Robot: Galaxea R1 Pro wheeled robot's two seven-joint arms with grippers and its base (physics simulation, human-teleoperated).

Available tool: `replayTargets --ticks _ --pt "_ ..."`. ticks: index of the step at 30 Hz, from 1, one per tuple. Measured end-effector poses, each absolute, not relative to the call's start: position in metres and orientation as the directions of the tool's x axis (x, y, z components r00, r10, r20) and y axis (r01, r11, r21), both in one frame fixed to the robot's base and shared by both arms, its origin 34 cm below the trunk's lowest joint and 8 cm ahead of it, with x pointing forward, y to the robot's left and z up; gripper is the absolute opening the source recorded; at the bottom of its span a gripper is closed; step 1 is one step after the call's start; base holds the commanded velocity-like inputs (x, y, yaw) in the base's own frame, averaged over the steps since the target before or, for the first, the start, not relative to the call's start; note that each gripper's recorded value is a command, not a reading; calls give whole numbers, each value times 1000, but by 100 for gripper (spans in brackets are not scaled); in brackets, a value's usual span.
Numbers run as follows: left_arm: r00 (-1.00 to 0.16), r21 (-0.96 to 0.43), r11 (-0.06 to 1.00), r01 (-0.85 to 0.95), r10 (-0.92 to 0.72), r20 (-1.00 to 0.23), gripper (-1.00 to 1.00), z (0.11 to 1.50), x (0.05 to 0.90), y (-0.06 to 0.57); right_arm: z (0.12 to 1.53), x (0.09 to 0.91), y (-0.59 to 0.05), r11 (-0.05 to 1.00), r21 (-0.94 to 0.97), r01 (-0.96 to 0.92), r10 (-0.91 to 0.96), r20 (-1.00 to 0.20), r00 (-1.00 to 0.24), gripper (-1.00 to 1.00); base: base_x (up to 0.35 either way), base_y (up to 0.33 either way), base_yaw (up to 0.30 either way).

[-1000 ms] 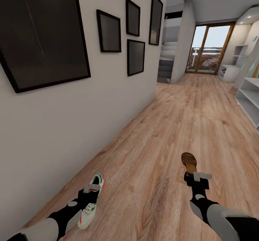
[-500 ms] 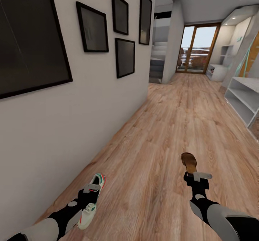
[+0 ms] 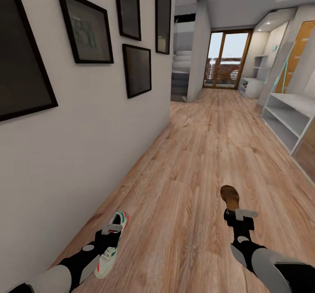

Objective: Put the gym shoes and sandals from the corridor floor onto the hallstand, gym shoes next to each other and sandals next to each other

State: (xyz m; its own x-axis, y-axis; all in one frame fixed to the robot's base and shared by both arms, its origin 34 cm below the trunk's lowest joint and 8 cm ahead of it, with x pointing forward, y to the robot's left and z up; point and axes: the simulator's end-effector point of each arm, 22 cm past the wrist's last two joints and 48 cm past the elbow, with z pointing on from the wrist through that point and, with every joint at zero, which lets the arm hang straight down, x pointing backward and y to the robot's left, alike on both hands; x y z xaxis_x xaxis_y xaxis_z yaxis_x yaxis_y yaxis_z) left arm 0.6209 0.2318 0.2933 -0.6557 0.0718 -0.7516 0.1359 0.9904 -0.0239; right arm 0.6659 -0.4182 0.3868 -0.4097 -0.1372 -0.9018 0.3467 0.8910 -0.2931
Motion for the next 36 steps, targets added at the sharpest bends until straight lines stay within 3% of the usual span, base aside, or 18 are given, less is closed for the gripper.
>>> replayTargets --ticks 16,25,36 --pt "-656 -24 990 136 72 -751 -100 293 621 232 387 666 -418 891 -294 346 -138 -902 -410 -100 334 -190 -18" --pt "-656 -24 990 136 72 -751 -100 293 621 232 387 666 -418 891 -293 347 -137 -902 -410 -100 333 -180 -201" --pt "-656 -24 990 136 72 -751 -100 293 621 232 387 666 -418 891 -293 347 -137 -902 -410 -100 343 -34 -247"
